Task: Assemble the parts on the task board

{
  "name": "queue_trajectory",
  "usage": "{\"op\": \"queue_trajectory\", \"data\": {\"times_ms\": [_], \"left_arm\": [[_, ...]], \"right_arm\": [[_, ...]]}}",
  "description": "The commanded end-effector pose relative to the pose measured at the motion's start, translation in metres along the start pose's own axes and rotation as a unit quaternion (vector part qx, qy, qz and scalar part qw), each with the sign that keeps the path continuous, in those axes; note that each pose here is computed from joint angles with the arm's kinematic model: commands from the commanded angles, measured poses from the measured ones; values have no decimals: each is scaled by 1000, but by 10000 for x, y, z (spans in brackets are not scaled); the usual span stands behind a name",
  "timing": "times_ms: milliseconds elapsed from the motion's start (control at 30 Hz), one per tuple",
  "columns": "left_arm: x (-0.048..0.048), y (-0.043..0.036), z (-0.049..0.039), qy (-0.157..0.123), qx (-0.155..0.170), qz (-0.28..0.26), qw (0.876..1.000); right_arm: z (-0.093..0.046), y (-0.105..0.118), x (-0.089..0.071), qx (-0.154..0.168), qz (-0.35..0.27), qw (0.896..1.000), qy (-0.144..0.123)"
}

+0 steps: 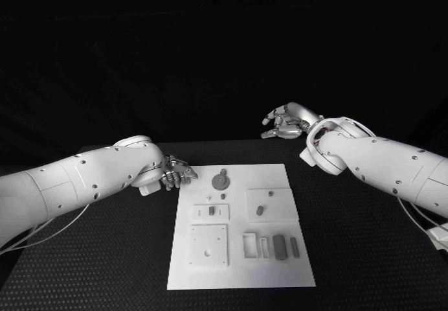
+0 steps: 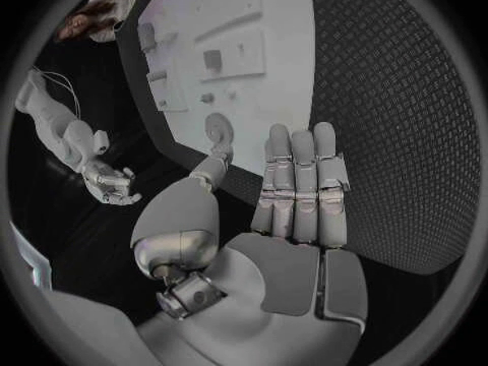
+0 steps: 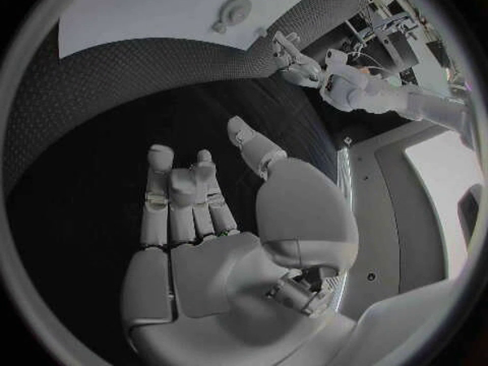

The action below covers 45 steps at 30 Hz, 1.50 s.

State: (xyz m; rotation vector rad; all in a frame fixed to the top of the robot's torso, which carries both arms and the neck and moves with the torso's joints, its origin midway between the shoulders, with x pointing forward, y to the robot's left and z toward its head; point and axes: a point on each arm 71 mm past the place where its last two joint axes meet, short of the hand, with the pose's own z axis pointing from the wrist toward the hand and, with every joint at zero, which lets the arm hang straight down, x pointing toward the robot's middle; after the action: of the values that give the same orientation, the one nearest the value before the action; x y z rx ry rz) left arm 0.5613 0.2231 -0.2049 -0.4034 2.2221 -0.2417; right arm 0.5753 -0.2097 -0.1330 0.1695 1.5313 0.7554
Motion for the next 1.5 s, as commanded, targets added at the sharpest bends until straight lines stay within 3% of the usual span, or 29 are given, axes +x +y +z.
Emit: {"op": "queue_trajectory", "data": {"times_ms": [33,233,567,900,1500], "left_arm": [[-39,-30,44,-4,2,30,1000],[-68,-50,110,-2,-8,38,999],[-129,-62,186,-25,-19,67,997],[-34,-84,250,-9,-19,76,997],[2,-74,301,4,-17,69,997]], "right_arm": [[4,19,30,-6,1,1000,8],[7,27,43,-7,2,1000,9],[7,27,55,-7,2,1000,10],[11,46,69,-10,3,1000,12],[21,70,87,-12,4,1000,14]]}}
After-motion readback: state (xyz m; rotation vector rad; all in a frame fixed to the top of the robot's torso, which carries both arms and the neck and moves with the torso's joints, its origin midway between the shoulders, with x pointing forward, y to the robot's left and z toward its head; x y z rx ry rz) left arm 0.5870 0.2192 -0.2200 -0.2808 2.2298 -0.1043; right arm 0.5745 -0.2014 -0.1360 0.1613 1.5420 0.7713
